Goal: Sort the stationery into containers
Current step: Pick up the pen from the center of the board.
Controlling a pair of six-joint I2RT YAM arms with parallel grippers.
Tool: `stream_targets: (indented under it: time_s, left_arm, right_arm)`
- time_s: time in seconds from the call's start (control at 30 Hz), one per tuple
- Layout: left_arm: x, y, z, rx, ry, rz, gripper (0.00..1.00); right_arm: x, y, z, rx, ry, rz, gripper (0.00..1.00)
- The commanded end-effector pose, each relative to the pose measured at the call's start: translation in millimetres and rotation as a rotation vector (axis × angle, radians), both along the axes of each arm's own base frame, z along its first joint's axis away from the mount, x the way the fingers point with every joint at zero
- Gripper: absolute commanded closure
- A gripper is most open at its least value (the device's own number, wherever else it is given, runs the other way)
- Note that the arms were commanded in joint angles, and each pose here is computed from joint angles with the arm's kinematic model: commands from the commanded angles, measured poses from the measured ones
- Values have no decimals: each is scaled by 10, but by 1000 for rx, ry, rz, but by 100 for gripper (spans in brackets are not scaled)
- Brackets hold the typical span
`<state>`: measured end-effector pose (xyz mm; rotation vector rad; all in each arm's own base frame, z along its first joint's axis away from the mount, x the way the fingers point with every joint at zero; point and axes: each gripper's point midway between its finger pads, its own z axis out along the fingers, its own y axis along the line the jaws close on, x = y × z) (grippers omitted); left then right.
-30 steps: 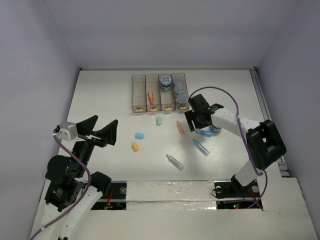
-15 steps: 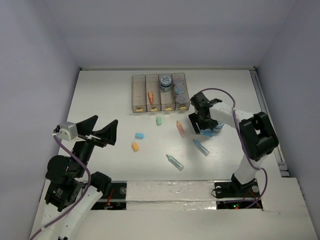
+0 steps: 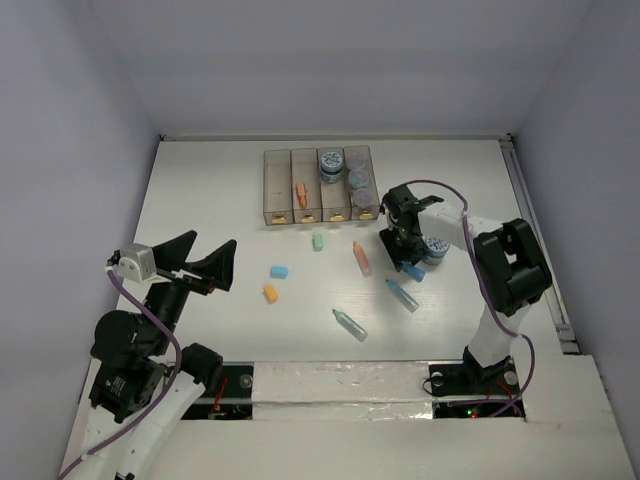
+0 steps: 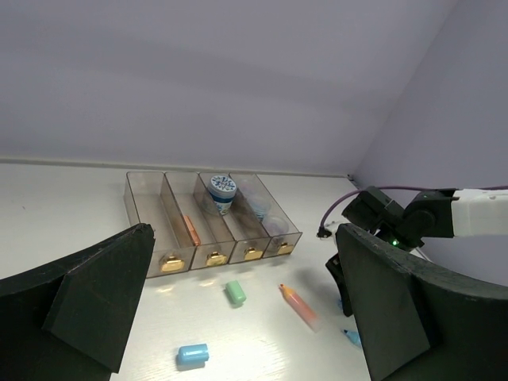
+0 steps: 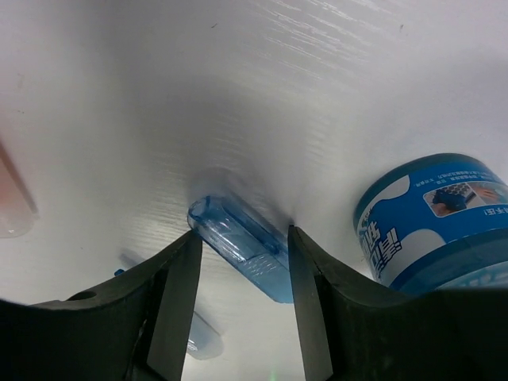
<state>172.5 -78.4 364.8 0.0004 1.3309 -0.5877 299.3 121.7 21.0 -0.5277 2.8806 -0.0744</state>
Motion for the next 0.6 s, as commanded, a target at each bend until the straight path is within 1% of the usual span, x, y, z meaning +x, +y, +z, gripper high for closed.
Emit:
stream_targets:
  time_s: [0.0,0.07,0.1,0.17,0.2,0.23,0.43,0.57]
  left_arm:
    - [-61,46,201,-22,-56,8,1]
    - [-61,47,205,-23,-58,8,1]
    - [-63,45,209,-23,-59,6,1]
    - [-61,47,205,-23,-58,8,1]
    - [-50,41,197,-19,-54,8,1]
    - [-50,41,197,-19,-54,8,1]
    - [-30,43,183,-17,-47,14,1]
    - [-5,30,165,-11,-38,15,1]
  right_arm:
    - [17,-24,-18,-12,11,4,47]
    - [58,-45,4,-25,-10,-3,57]
    - [110,-31,40,-19,-34,-3,60]
    - [206,-9,110,-13,-75,-3,62]
    - [267,7,161,-7,-104,-4,65]
    - [316,5,201,-11,-124,-6,73]
    - [612,0,479,-32,-246,-31,82]
    - [762,70,813,13,-338,-47,86]
